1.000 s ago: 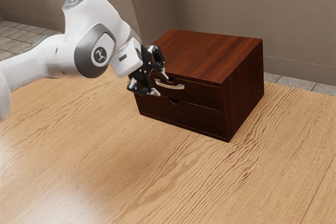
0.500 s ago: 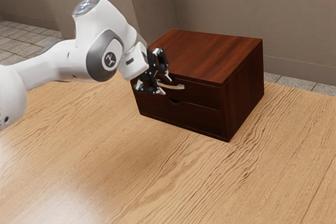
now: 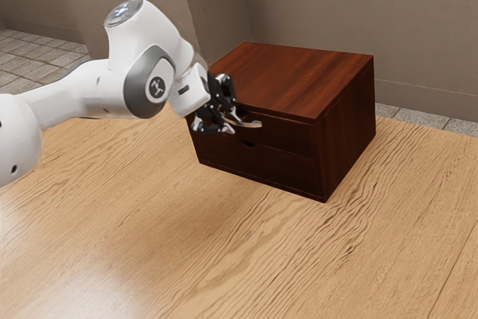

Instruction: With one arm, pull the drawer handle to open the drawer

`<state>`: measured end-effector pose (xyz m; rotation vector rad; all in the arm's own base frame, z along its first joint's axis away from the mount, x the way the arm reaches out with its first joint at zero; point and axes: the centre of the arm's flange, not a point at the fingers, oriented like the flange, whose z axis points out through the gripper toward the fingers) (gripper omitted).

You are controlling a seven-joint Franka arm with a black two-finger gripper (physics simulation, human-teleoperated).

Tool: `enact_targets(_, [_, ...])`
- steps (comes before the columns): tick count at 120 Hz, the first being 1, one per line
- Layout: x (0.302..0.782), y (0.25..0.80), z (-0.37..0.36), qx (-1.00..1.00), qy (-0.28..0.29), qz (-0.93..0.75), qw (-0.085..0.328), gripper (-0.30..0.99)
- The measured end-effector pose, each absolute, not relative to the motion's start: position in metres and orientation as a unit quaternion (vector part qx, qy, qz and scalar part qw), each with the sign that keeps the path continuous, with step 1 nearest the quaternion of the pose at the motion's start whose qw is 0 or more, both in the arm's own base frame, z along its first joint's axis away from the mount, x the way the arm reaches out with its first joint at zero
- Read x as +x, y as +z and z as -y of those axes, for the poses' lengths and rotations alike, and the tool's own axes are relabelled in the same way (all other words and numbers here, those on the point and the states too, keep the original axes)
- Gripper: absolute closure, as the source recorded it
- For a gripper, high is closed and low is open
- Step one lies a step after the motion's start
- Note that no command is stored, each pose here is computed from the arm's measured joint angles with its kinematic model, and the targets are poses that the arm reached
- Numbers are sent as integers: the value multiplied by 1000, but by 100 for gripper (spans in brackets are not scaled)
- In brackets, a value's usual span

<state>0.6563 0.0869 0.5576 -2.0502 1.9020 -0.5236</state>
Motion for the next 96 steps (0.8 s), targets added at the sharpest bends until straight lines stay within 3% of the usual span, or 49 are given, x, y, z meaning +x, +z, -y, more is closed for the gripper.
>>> enact_targets(96, [624,555,-85,-722,-183,-655,127,72])
